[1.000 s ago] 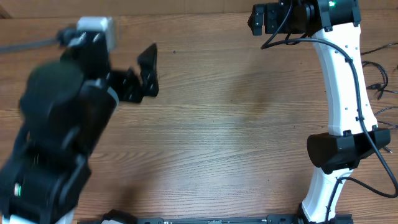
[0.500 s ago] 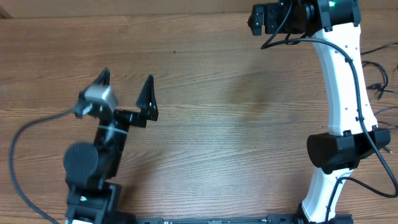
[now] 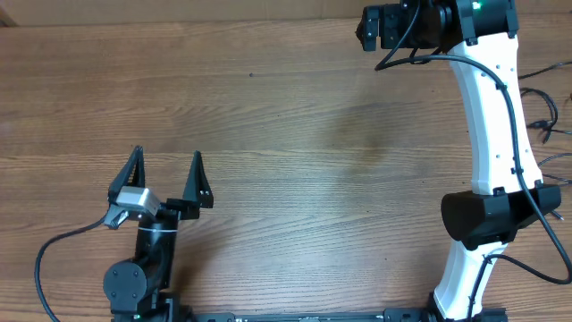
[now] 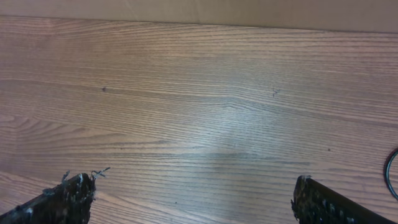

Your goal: Untangle cables

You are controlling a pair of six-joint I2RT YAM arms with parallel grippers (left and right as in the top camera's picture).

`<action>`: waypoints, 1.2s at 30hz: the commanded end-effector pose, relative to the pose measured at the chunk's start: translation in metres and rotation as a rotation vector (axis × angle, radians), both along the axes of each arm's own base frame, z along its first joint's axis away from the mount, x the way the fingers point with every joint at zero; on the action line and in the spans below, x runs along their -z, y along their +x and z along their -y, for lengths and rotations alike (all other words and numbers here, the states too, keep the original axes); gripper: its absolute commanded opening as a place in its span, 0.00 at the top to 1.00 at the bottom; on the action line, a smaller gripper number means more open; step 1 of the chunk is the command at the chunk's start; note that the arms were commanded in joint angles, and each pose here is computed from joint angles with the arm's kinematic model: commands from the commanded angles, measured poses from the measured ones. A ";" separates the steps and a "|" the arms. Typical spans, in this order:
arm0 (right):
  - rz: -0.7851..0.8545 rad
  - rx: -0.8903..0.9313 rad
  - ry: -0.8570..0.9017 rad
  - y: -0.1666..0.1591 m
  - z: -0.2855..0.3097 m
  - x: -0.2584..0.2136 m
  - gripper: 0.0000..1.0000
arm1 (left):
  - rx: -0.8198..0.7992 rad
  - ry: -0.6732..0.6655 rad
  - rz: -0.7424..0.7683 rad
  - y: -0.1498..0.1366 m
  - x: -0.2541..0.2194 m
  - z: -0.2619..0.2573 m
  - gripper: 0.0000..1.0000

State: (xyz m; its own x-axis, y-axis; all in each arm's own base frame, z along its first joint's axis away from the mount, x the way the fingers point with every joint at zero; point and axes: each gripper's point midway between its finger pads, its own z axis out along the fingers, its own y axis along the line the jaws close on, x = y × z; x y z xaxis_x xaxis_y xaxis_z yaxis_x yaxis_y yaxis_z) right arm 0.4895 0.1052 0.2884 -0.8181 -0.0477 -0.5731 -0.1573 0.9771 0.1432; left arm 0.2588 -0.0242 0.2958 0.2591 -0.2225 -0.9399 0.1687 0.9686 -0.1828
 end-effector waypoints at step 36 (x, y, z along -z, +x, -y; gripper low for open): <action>0.017 0.006 -0.005 0.002 0.002 -0.005 0.00 | -0.146 -0.108 -0.372 -0.013 0.139 -0.038 0.00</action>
